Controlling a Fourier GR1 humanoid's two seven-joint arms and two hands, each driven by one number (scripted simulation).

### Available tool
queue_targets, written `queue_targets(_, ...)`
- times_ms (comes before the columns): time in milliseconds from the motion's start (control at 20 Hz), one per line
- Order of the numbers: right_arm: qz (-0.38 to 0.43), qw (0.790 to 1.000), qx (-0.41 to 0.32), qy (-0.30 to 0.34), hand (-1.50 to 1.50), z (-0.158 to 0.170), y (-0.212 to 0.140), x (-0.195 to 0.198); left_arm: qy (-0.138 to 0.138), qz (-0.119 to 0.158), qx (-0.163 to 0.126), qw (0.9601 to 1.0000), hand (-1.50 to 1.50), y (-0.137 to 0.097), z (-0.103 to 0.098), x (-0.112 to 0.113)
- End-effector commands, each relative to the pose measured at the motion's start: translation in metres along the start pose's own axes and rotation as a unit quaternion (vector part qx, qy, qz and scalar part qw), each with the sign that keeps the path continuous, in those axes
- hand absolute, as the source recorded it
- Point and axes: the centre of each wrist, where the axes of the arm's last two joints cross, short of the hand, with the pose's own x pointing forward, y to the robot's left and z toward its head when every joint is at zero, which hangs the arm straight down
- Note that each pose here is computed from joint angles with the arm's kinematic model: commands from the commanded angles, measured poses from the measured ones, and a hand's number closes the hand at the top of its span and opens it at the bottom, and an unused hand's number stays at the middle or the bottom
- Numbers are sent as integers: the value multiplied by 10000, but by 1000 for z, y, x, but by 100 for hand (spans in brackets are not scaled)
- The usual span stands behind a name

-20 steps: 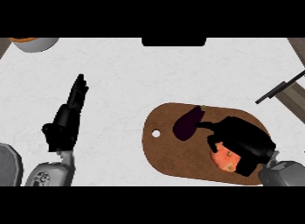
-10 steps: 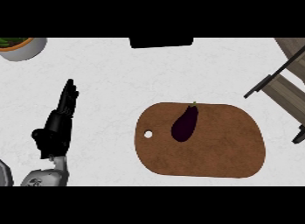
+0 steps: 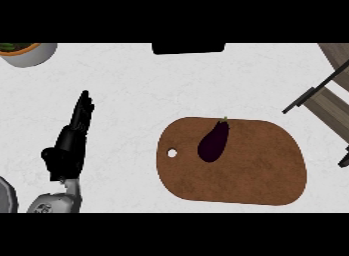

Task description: Pick the squash from the cutting board and place it in the tiered basket

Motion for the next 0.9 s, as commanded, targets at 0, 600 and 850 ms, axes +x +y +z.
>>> queue_targets(0, -310, 9987, -389, -70, 150, 35, -59, -11, -34, -104, -32, 9999, 0, 9, 2, 0)
queue_targets(600, -1143, 9900, -732, 392, 150, 70, -193, -50, -124, -12, -260, 9996, 0, -8, -12, 15)
queue_targets(850, -2224, 9720, -666, 374, 150, 62, -196, -75, -121, 15, -266, 9996, 0, -17, -14, 13)
